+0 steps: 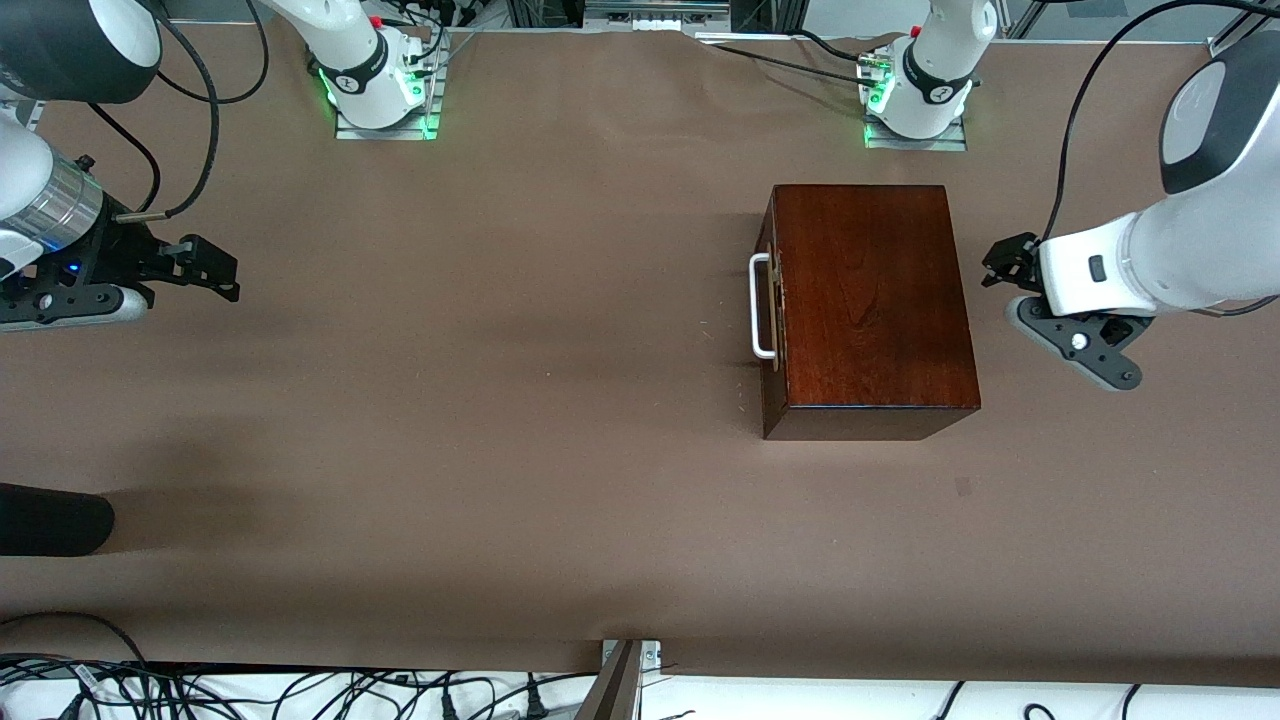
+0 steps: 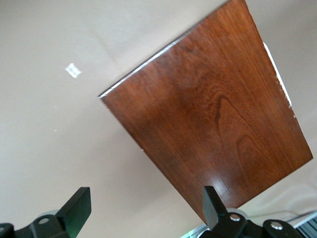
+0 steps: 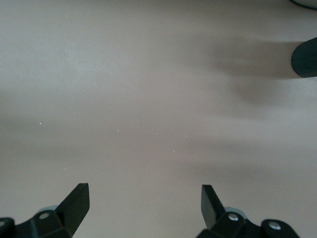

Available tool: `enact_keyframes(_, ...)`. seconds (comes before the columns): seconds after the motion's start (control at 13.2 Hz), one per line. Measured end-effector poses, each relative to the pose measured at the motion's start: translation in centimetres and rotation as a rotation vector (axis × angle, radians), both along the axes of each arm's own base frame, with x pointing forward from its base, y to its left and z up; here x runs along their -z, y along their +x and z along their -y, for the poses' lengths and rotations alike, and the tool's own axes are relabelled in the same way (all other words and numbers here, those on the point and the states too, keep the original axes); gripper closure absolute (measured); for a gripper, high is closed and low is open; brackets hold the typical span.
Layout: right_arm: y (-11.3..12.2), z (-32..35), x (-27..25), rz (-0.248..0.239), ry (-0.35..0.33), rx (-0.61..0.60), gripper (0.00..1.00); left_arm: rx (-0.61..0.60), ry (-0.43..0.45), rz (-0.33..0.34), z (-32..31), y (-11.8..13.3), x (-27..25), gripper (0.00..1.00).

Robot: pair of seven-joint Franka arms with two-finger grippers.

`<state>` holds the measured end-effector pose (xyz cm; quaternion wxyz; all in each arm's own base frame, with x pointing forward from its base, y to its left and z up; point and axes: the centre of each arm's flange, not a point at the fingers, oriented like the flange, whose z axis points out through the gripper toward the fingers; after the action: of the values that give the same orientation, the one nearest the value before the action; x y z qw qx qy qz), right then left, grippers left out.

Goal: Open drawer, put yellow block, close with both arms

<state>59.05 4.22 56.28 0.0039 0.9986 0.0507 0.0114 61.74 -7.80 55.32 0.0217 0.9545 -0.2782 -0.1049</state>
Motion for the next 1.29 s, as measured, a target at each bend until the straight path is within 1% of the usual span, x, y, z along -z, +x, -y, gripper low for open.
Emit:
enact_keyframes(0.08, 0.0, 0.0, 0.0, 0.0, 0.0, 0.0, 0.0, -0.045, 0.026, 0.041, -0.4, -0.1, -1.2, 0.0)
enact_keyframes(0.15, 0.0, 0.0, 0.0, 0.0, 0.0, 0.0, 0.0, -0.116, 0.063, 0.077, -0.7, -0.5, -2.5, 0.0)
enact_keyframes(0.23, 0.0, 0.1, 0.1, -0.001, 0.0, 0.001, 0.0, -0.206, 0.098, 0.112, -0.6, -1.1, -3.7, 0.0)
enact_keyframes(0.38, 0.1, 0.2, 0.1, -0.002, -0.001, 0.004, 0.0, -0.389, 0.14, 0.166, -0.7, -3.0, -5.6, 0.0)
enact_keyframes(0.53, 0.1, 0.3, 0.2, -0.003, -0.001, 0.005, 0.0, -0.501, 0.14, 0.213, -1.8, -4.7, -5.9, 0.0)
enact_keyframes(0.61, 0.1, 0.3, 0.2, -0.003, -0.001, 0.005, 0.0, -0.536, 0.118, 0.22, -2.7, -5.4, -5.6, 0.0)
enact_keyframes(0.76, 0.1, 0.3, 0.2, -0.003, -0.001, 0.005, 0.0, -0.584, 0.075, 0.201, -4.3, -6.4, -4.6, 0.0)
enact_keyframes(0.91, 0.1, 0.3, 0.2, -0.003, -0.001, 0.005, 0.0, -0.596, 0.051, 0.189, -4.5, -6.3, -3.8, 0.0)
enact_keyframes(1.29, 0.1, 0.4, 0.2, -0.003, -0.001, 0.006, 0.0, -0.579, 0.044, 0.194, -3.2, -6.1, -3.7, 0.0)
